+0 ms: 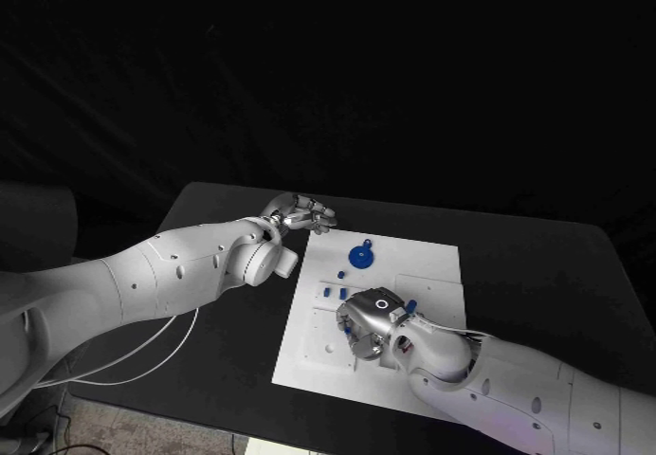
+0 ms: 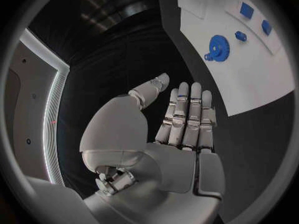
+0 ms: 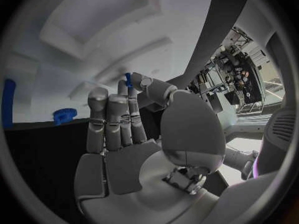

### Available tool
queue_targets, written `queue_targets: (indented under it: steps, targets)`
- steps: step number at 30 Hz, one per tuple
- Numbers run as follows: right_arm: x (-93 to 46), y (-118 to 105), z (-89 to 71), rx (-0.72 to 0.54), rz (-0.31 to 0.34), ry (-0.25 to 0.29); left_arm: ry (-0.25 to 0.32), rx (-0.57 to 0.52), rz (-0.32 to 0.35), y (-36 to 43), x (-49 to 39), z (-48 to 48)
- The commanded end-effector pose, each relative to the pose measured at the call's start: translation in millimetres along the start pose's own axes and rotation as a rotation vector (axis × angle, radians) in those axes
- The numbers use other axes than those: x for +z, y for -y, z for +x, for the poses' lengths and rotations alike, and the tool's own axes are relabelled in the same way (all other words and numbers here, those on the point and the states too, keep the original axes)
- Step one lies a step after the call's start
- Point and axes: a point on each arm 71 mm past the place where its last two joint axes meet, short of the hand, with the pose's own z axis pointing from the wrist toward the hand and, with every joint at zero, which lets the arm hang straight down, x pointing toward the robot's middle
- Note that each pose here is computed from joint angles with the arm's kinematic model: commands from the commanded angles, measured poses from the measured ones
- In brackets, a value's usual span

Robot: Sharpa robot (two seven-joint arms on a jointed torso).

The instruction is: Assemble the parts on the task board

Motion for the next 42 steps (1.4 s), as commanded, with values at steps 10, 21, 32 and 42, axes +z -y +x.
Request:
queue_targets:
  steps: [10, 21, 32, 42]
  targets:
    - [-7.4, 3.8, 0.5, 0.077, 0.011, 0.02, -0.004, 0.003, 0.007, 1.2, 0.0, -0.4]
    - [-23.7, 21.5, -13.6, 0.17, 0.046, 0.07, 0.004, 0.006, 0.0, -0.5, -1.7, -5.2]
    - [-42.9, 72.0, -62.4, 0.322, 0.106, -0.003, 0.008, 0.003, 0.013, -1.1, -3.4, -10.2]
    - [-61.4, 120.9, -71.3, 0.198, 0.183, -0.04, 0.007, -0.009, 0.017, -1.5, -4.1, -11.9]
